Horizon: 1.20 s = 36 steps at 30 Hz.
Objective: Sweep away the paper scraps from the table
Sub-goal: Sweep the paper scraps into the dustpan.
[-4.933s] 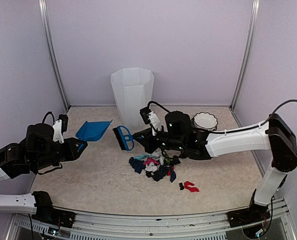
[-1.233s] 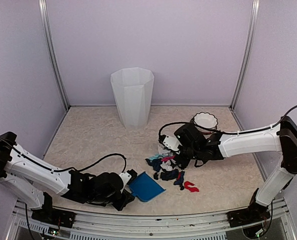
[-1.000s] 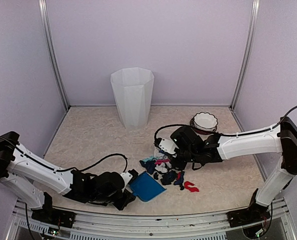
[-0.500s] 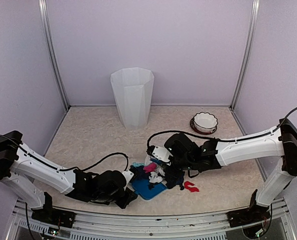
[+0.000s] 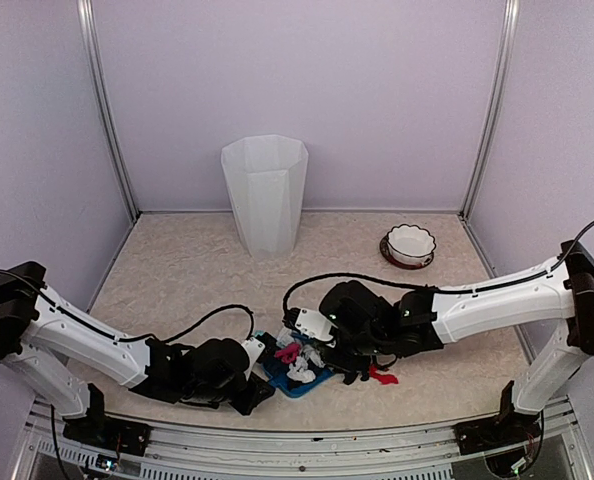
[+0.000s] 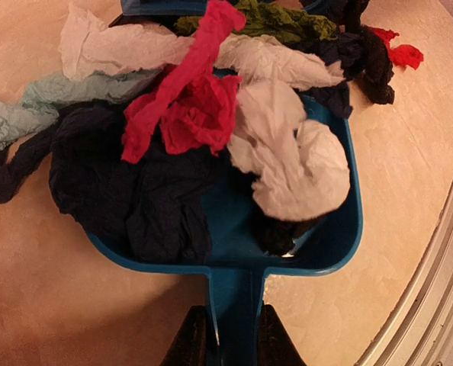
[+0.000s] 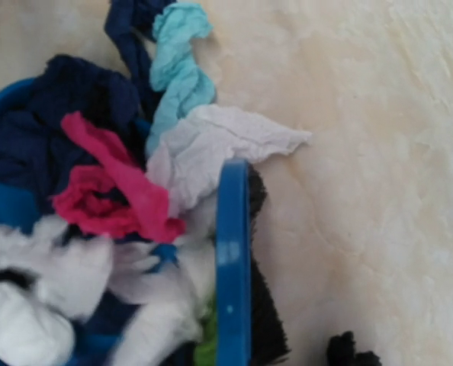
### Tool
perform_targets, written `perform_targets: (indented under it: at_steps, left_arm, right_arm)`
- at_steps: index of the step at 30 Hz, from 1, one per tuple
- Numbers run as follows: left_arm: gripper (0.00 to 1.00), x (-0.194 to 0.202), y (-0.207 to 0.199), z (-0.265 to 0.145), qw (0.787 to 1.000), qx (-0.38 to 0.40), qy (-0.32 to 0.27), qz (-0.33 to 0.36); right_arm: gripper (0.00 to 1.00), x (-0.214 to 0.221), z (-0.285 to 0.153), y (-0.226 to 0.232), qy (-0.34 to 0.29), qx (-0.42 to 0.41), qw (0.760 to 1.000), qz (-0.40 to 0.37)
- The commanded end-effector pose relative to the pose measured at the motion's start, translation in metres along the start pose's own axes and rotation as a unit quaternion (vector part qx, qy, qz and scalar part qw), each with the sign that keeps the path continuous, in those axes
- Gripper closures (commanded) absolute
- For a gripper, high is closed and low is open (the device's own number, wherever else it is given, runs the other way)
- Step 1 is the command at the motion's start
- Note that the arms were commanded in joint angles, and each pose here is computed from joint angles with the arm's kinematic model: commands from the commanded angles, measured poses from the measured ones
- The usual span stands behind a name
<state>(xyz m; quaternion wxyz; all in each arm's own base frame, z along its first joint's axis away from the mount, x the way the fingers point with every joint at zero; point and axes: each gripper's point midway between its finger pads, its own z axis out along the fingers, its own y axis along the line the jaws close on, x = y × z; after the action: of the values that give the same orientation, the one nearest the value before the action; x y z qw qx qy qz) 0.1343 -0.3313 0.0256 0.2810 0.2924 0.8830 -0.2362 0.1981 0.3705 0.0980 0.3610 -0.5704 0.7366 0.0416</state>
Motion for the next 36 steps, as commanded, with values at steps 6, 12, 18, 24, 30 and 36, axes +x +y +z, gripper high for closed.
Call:
perform_targets:
  at_steps: [6, 12, 18, 24, 30, 36]
  left_arm:
    - [1.00, 0.026, 0.028, 0.004, 0.999, -0.039, 0.032, -0.009]
    - [1.00, 0.028, 0.031, 0.003, 0.999, -0.041, 0.025, -0.013]
    - [1.00, 0.023, 0.033, 0.000, 0.999, -0.038, -0.004, -0.017]
    - [1.00, 0.015, 0.033, -0.004, 0.998, -0.032, -0.044, -0.020]
    - [1.00, -0.002, 0.032, -0.011, 0.996, -0.029, -0.085, -0.019]
    - [1.00, -0.019, 0.031, -0.021, 0.992, -0.031, -0.119, -0.018]
  right_arm:
    - [1.00, -0.020, -0.023, -0.009, -0.021, 0.021, 0.999, 0.029]
    - [1.00, -0.025, -0.036, -0.036, -0.028, 0.088, 0.995, 0.045]
    - [1.00, -0.028, -0.063, -0.072, -0.052, 0.155, 0.983, 0.088]
    - [1.00, -0.020, -0.090, -0.097, -0.074, 0.188, 0.971, 0.127]
    - [1.00, -0.008, -0.107, -0.108, -0.096, 0.192, 0.963, 0.163]
    - [1.00, 0.003, -0.111, -0.113, -0.100, 0.193, 0.958, 0.186]
